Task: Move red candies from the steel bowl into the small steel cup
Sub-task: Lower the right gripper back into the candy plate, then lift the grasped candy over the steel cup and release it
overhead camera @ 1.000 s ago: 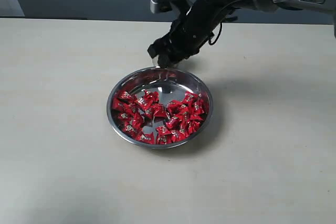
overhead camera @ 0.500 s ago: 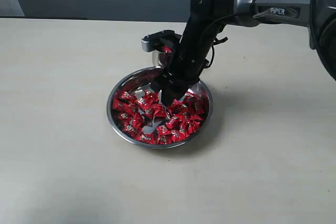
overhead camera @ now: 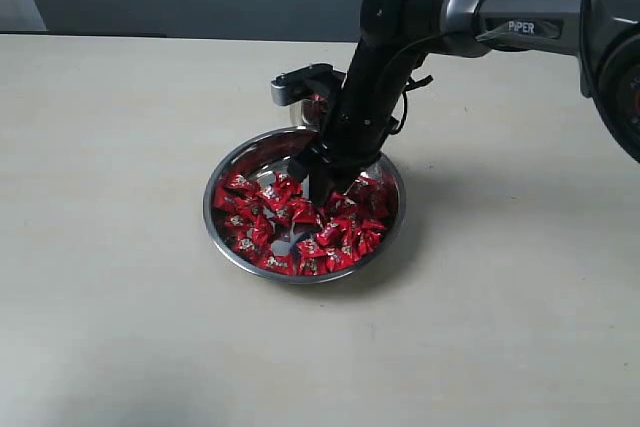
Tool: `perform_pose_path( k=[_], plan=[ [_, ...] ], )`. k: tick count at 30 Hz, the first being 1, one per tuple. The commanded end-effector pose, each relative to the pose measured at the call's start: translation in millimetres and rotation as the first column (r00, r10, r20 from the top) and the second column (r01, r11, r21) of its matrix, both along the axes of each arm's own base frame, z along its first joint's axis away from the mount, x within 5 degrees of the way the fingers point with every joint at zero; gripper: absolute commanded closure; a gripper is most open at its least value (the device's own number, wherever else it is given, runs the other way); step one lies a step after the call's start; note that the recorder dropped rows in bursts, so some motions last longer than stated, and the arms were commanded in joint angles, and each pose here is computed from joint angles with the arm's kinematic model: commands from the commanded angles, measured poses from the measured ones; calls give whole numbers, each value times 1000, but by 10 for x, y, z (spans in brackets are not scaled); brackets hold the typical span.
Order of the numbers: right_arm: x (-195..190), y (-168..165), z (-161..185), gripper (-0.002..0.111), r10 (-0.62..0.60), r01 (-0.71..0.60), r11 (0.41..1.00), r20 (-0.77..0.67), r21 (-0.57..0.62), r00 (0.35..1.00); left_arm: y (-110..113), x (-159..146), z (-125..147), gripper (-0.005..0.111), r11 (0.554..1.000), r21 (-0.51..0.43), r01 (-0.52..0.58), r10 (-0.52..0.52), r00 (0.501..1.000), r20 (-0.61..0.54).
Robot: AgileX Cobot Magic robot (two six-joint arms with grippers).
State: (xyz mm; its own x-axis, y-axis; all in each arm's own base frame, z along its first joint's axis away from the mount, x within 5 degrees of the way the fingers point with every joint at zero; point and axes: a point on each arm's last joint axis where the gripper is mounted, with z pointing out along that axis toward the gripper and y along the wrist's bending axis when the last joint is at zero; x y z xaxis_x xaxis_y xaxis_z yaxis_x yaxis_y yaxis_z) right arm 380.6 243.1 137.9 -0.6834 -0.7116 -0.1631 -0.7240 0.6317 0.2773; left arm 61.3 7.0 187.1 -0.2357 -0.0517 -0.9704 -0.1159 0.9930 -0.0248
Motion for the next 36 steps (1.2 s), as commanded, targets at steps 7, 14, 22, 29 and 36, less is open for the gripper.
perform_pose_path(
  k=[7, 14, 22, 29, 36],
  plan=[
    [40, -1, -190, 69, -4, 4, 1000, -3, -15, 1000, -3, -3, -2, 106, 1000, -1, 5, -5, 1000, 8],
    [47, 1, -191, 84, -7, 7, 1000, 5, -12, 1000, -3, -3, -2, 106, 1000, -1, 5, -5, 1000, 8],
    [87, 13, 89, 109, -25, 22, 999, 103, 35, 994, -3, -3, -2, 106, 1000, -1, 5, -5, 1000, 8],
    [285, 18, 512, 109, -107, 57, 989, 400, 134, 910, -3, -3, -2, 106, 1000, -1, 5, -5, 1000, 8],
    [463, 50, 687, 109, -218, 88, 965, 577, 245, 787, -3, -3, -2, 106, 1000, -1, 5, -5, 1000, 8]
  ],
)
